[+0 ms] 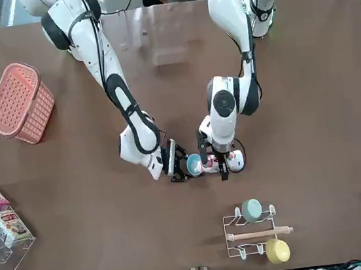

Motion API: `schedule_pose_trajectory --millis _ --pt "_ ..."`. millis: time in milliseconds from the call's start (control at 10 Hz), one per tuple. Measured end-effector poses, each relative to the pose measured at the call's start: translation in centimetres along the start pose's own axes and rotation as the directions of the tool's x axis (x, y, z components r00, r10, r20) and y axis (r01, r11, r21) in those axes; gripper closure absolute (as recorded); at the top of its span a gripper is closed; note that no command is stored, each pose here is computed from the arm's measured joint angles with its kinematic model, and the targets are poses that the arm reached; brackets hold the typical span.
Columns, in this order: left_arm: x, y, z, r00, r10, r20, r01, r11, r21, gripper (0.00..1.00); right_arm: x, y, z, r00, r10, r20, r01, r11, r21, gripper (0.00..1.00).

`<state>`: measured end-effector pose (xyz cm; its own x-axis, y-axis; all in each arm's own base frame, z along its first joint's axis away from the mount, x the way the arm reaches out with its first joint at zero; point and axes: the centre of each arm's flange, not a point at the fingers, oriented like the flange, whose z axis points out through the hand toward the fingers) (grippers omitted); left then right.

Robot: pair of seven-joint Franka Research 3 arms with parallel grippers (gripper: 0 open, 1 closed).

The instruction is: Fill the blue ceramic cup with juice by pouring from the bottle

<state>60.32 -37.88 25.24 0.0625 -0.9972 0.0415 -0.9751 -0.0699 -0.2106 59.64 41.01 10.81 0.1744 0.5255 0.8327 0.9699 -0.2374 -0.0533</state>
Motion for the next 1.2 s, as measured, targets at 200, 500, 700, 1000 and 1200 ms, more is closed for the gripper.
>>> schedule_pose_trajectory --millis 200,500,700,1000,1200 --pt "0.0 0.1 0.2 0.997 -0.055 -0.049 0.054 0.998 -0.019 0.55 0.0 0.0 0.0 1.000 0.000 0.000 0.000 1.000 0.000 0.35" --pt "0.1 0.3 0.6 0.986 -0.093 -0.138 0.087 0.995 -0.050 0.55 0.0 0.0 0.0 1.000 0.000 0.000 0.000 1.000 0.000 0.35" --pt "0.0 0.4 1.1 0.975 -0.117 -0.188 0.106 0.992 -0.067 0.55 0.0 0.0 0.0 1.000 0.000 0.000 0.000 1.000 0.000 0.35" --pt "-1.6 -0.8 1.5 0.962 -0.093 -0.256 0.081 0.995 -0.058 0.55 0.0 0.0 0.0 1.000 0.000 0.000 0.000 1.000 0.000 0.35" --pt "-5.0 -3.2 1.2 0.949 -0.078 -0.306 0.073 0.997 -0.029 0.55 0.0 0.0 0.0 1.000 0.001 0.000 -0.001 1.000 -0.001 0.35"
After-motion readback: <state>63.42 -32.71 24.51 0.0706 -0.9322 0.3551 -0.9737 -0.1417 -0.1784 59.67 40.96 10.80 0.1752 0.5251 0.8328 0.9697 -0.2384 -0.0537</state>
